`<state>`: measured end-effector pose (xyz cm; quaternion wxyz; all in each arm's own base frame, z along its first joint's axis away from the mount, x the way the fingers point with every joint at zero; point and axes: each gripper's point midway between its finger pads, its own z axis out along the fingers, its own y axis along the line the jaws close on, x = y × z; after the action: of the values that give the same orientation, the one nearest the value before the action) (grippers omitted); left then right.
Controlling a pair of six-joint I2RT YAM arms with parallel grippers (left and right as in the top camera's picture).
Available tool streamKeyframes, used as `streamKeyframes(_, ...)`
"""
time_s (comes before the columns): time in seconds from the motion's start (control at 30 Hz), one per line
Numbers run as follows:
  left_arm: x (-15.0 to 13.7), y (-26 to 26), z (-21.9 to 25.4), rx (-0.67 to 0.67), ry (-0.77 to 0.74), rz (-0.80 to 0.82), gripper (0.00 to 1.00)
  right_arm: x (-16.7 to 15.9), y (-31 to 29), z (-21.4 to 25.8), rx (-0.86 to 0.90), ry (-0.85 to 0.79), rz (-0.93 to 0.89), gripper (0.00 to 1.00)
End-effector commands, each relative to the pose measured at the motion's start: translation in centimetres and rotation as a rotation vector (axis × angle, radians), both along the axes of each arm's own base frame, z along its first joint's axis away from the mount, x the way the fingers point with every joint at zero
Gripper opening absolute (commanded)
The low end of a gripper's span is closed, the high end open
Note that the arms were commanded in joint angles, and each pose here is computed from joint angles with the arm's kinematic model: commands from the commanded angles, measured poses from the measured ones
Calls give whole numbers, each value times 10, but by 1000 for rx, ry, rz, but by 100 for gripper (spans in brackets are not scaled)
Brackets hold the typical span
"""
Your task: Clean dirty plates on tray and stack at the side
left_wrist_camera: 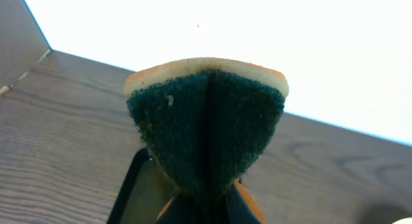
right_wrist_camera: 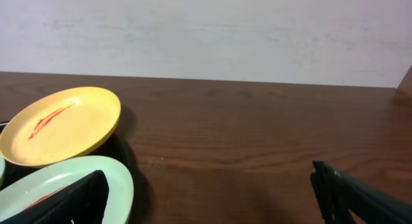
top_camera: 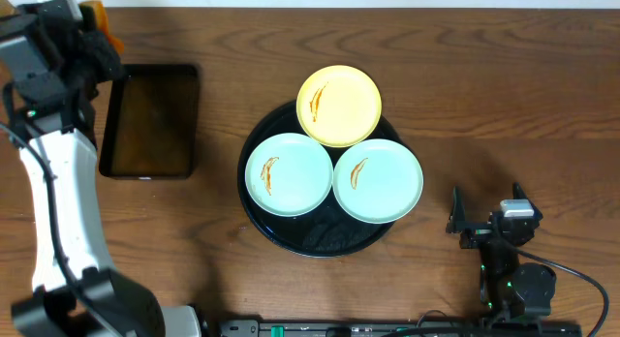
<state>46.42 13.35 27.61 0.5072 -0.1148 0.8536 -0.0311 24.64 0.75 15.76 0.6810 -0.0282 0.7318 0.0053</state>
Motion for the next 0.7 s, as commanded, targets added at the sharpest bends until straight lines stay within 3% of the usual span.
streamKeyframes(0.0, 4, 2, -105, -20, 213, -53, 7, 0, -2, -1, -8, 2, -10, 99)
streamKeyframes(0.1, 2, 2, -156, -65, 329, -57, 7, 0, -2, -1, -8, 2, -10, 99)
streamKeyframes(0.17, 1, 1, -159, -70, 339, -57, 8, 0, -2, -1, -8, 2, -10, 99)
streamKeyframes(0.27, 6, 3, -117, -37, 257, -57, 7, 0, -2, -1, -8, 2, -10, 99)
streamKeyframes(0.33, 5, 2, -64, 8, 149, -54, 7, 0, -2, -1, -8, 2, -10, 99)
streamKeyframes(0.5, -18, -9, 53, 115, -121, -47, 8, 0, -2, -1, -8, 2, -10, 99)
streamKeyframes(0.57, -26, -12, 72, 133, -161, -45, 8, 0, -2, -1, -8, 2, -10, 99)
streamKeyframes(0.67, -25, -11, 56, 117, -125, -45, 7, 0, -2, -1, -8, 2, -10, 99)
